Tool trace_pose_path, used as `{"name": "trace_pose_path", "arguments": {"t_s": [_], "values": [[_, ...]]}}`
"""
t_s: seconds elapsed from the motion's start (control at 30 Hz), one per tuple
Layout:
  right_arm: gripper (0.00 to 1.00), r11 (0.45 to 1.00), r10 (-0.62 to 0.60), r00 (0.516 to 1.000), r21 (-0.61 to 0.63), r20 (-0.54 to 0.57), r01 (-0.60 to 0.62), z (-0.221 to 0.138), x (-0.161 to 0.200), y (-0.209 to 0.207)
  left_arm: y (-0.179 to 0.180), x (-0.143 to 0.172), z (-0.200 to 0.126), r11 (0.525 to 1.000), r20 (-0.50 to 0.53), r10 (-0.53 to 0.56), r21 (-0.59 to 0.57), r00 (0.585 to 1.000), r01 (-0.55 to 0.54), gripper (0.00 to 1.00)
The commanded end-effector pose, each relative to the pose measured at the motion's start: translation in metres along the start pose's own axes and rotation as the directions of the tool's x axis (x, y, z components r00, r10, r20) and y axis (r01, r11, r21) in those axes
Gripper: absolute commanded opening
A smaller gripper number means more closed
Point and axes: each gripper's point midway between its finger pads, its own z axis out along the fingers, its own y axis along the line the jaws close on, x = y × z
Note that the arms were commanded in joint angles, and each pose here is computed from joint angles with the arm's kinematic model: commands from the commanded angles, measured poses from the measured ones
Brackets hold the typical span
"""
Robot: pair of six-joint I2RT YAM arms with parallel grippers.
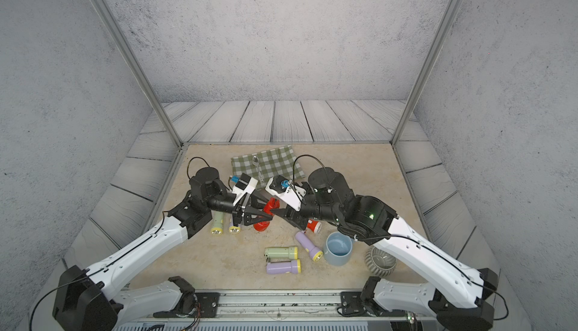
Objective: Close the plug at the bottom of the flashlight
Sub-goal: Close the plug of the flashlight.
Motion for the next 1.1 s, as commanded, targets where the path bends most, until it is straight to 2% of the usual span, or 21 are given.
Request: {"name": "trace_pose_path", "arguments": {"t_s": [0.0, 0.27, 0.57, 0.7, 0.87, 1.07], "values": [[0.52, 1.000, 0.014, 1.000, -0.027, 0.019, -0.014, -0.004, -0.009, 0.005, 0.000, -0.015, -0.001, 0.999, 0.019, 0.045, 0.004, 0.999, -0.045, 0.00], [0.49, 0.999, 0.024, 1.000, -0.048, -0.006, -0.024, 0.003, -0.005, 0.010, 0.000, -0.015, -0.001, 0.999, 0.018, 0.046, 0.003, 0.999, -0.046, 0.00], [0.35, 0.998, 0.022, 0.999, -0.062, -0.027, -0.024, 0.005, -0.001, 0.014, 0.001, -0.017, -0.001, 0.999, 0.016, 0.050, 0.000, 0.999, -0.050, 0.00], [0.35, 0.997, 0.023, 0.999, -0.069, -0.043, -0.026, 0.006, 0.003, 0.016, 0.003, -0.018, -0.002, 0.999, 0.015, 0.051, -0.019, 0.999, -0.051, 0.00], [0.45, 0.997, 0.028, 0.998, -0.072, -0.061, -0.033, 0.007, 0.007, 0.018, 0.004, -0.018, -0.004, 0.998, 0.016, 0.056, -0.032, 0.998, -0.055, 0.00], [0.37, 0.995, 0.032, 0.997, -0.094, -0.067, -0.039, 0.008, 0.009, 0.023, 0.004, -0.020, -0.005, 0.998, 0.018, 0.059, -0.038, 0.998, -0.058, 0.00]]}}
